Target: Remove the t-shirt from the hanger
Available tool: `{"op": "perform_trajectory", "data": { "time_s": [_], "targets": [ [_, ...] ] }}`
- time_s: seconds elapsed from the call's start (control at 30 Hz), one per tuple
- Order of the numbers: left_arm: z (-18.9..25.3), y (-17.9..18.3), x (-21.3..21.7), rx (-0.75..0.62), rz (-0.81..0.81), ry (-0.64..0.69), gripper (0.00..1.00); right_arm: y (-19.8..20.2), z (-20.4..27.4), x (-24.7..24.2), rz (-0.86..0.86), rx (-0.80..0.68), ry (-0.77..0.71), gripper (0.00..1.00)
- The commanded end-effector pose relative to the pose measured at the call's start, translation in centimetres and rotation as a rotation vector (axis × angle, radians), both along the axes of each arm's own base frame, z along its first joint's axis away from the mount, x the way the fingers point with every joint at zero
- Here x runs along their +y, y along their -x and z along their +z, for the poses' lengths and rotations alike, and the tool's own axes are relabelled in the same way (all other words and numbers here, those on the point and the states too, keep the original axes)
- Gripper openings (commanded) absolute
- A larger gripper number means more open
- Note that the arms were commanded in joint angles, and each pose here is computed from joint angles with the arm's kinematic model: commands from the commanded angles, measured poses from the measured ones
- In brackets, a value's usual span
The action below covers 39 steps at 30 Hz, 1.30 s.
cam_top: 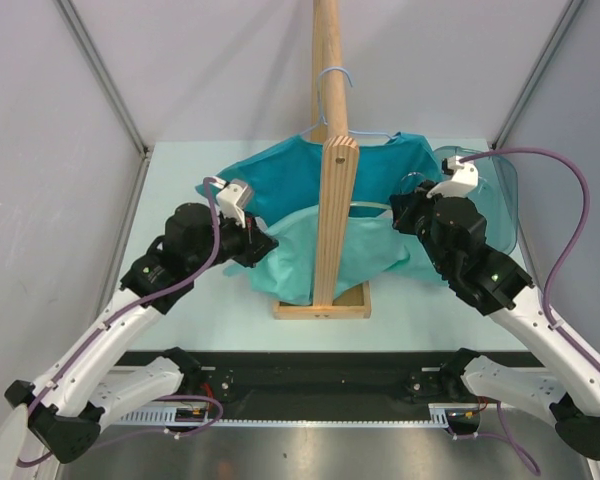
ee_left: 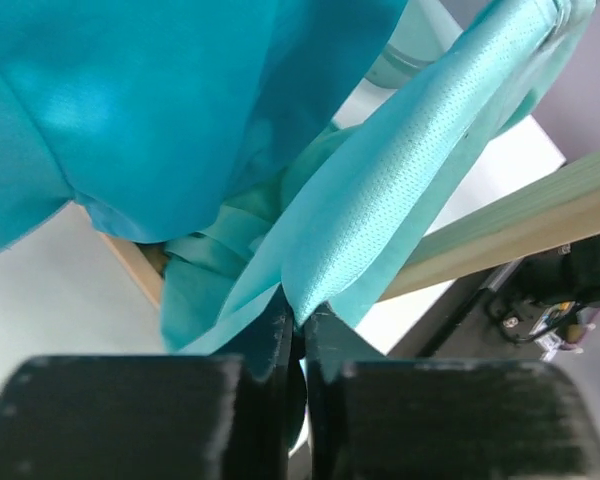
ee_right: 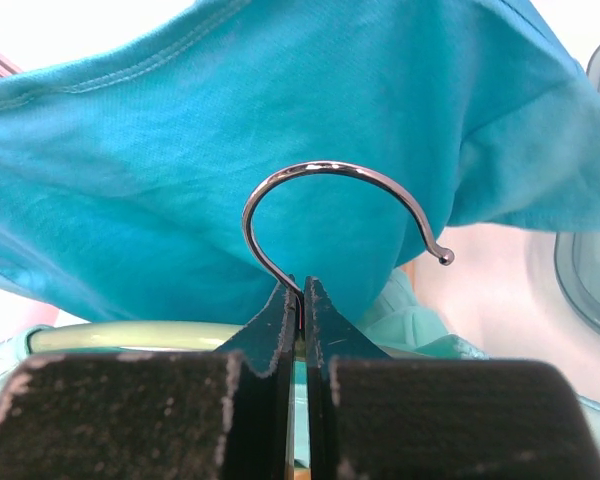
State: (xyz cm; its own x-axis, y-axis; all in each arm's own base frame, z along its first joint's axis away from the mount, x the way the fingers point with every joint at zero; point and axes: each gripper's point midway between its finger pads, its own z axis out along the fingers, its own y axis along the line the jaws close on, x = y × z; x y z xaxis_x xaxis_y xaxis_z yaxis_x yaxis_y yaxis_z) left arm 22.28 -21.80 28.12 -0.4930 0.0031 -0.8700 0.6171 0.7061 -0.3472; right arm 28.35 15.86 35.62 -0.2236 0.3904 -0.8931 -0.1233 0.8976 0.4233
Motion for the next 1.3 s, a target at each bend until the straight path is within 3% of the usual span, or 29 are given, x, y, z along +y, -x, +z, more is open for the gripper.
{"op": "perform_trajectory", "data": {
  "time_s": [0.0,0.27,0.53,0.67,0.87,1.07,1.13,1.23,1.27],
  "targets": [
    [0.5,-0.7,0.7,-0.035,0.054,-0.004,0.0,0.1,2.5,-1.0,-0.045,-0.059,-0.095,0.0],
    [-0.3,-3.3,7.2,-0.02,0.507,-0.028,0.0,0.1,1.7,-4.3,-0.173,-0.041,-0.118,0.0],
    [-0.3,-3.2,10.3,-0.017,0.682,0.001,0.0,1.4,1.4,-8.0,-0.274,-0.062,-0.194,0.0],
    [-0.3,-3.3,10.0,-0.024,0.661,0.001,0.0,1.8,1.3,-8.9,-0.278,-0.07,-0.228,0.0],
    [-0.5,-3.1,6.5,-0.007,0.484,0.028,0.0,0.6,1.8,-6.8,-0.18,-0.055,-0.265,0.0],
    [1.5,-0.9,0.7,-0.047,0.093,0.075,0.01,-1.1,2.3,-2.1,0.017,-0.012,-0.238,0.0],
    [2.6,-0.5,0.3,-0.079,0.046,0.074,0.08,-1.8,2.2,-0.8,0.059,0.009,-0.22,0.0],
    [4.1,-0.3,1.4,-0.15,0.077,0.085,0.32,-2.5,2.2,0.3,0.084,0.017,-0.195,0.0],
    [5.1,0.3,2.0,-0.188,0.087,0.106,0.46,-2.7,2.3,0.6,0.09,0.019,-0.182,0.0]
  ]
}}
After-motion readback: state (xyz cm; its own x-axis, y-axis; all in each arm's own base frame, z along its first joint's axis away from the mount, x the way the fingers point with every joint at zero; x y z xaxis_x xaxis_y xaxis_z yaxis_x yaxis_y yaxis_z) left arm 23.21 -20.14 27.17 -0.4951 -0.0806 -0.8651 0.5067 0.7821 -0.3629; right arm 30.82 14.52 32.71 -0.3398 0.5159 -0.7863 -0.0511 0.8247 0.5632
